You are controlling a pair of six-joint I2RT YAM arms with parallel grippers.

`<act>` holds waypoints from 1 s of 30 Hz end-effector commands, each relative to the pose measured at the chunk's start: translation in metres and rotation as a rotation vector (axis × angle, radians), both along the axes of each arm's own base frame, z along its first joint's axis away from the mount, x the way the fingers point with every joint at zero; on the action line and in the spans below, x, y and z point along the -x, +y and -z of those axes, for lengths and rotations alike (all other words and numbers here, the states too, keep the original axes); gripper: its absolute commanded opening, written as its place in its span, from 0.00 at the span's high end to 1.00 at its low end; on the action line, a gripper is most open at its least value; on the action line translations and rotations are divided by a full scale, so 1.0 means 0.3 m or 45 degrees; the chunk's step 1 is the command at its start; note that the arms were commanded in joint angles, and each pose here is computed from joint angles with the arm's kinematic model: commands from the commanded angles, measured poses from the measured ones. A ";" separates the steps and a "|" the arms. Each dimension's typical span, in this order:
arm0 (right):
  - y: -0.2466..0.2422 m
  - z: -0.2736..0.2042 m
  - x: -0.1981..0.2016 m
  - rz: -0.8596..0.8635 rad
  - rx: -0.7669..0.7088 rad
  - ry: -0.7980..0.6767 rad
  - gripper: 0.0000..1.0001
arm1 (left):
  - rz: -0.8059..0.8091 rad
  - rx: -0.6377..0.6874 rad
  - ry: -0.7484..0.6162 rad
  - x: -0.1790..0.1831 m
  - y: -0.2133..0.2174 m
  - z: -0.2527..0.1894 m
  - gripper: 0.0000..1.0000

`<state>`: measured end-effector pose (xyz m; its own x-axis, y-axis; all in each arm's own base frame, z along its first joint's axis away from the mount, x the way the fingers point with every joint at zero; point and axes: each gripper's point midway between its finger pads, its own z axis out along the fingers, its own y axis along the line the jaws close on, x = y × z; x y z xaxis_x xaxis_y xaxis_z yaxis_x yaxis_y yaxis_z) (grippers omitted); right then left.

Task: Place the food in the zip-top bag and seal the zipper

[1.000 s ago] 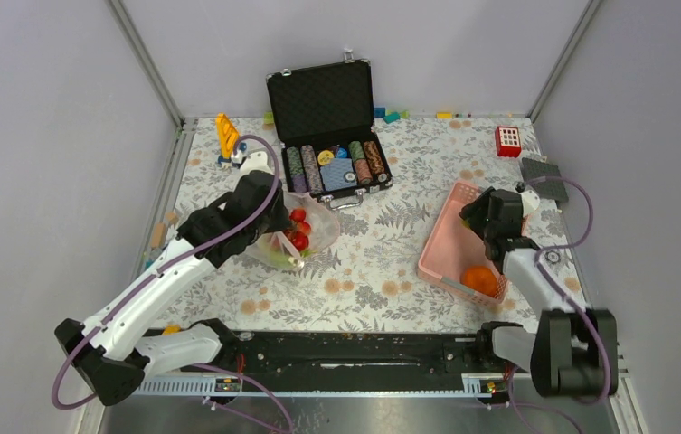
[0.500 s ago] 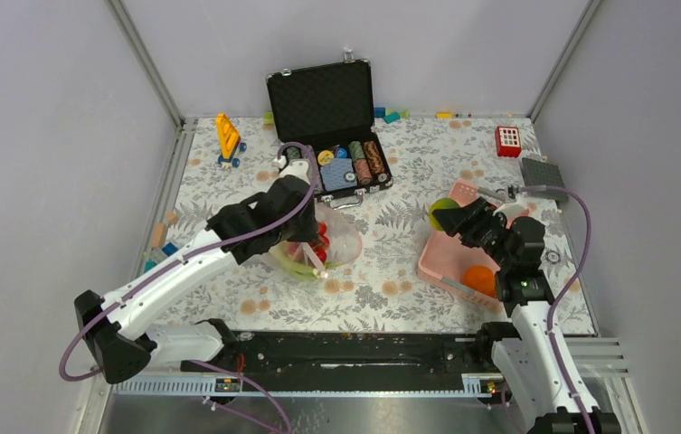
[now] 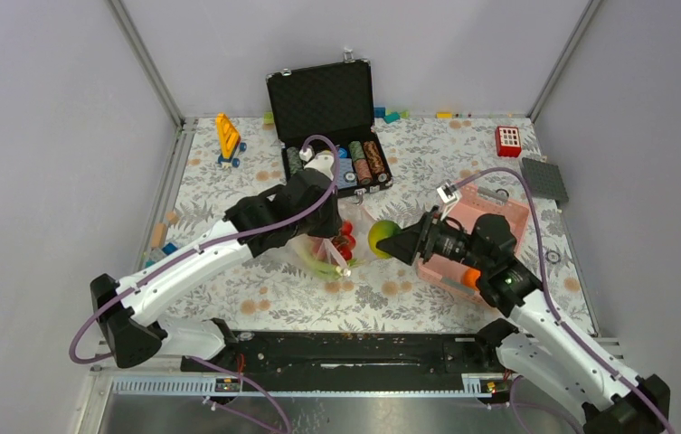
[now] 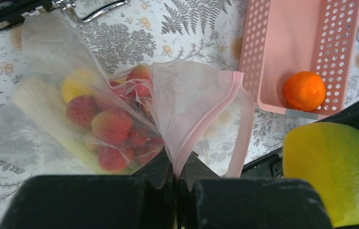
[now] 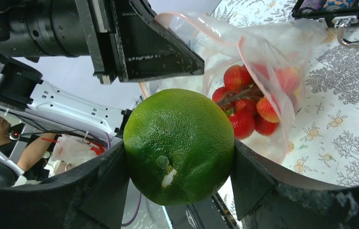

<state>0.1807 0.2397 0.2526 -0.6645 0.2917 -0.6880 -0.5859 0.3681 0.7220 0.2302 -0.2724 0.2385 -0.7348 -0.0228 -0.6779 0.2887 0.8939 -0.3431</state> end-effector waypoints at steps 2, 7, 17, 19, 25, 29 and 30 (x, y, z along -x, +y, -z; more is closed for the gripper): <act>0.084 -0.038 -0.051 0.029 0.084 -0.052 0.53 | 0.123 0.159 -0.090 0.007 -0.095 -0.136 1.00; 0.157 0.044 -0.119 0.109 0.249 0.057 0.48 | 0.127 0.169 -0.092 0.022 -0.092 -0.131 1.00; 0.178 0.134 -0.181 0.361 0.535 0.115 0.07 | 0.109 0.192 -0.102 0.042 -0.061 -0.135 1.00; 0.176 0.135 -0.184 0.386 0.558 0.115 0.00 | 0.105 0.194 -0.107 0.044 -0.055 -0.137 1.00; 0.170 0.112 -0.174 0.403 0.575 0.101 0.00 | 0.062 0.202 -0.135 0.037 -0.032 -0.153 1.00; 0.148 0.069 -0.180 0.440 0.600 0.073 0.00 | 0.060 0.209 -0.142 0.037 -0.031 -0.163 1.00; 0.142 0.055 -0.181 0.448 0.603 0.061 0.00 | 0.053 0.209 -0.148 0.033 -0.028 -0.167 1.00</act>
<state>0.2262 0.2918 0.2057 -0.6815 0.1422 -0.7179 -0.3513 0.7970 0.4913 0.2138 -0.2749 0.2536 -0.7165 -0.0203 -0.6973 0.3503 0.8539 -0.3848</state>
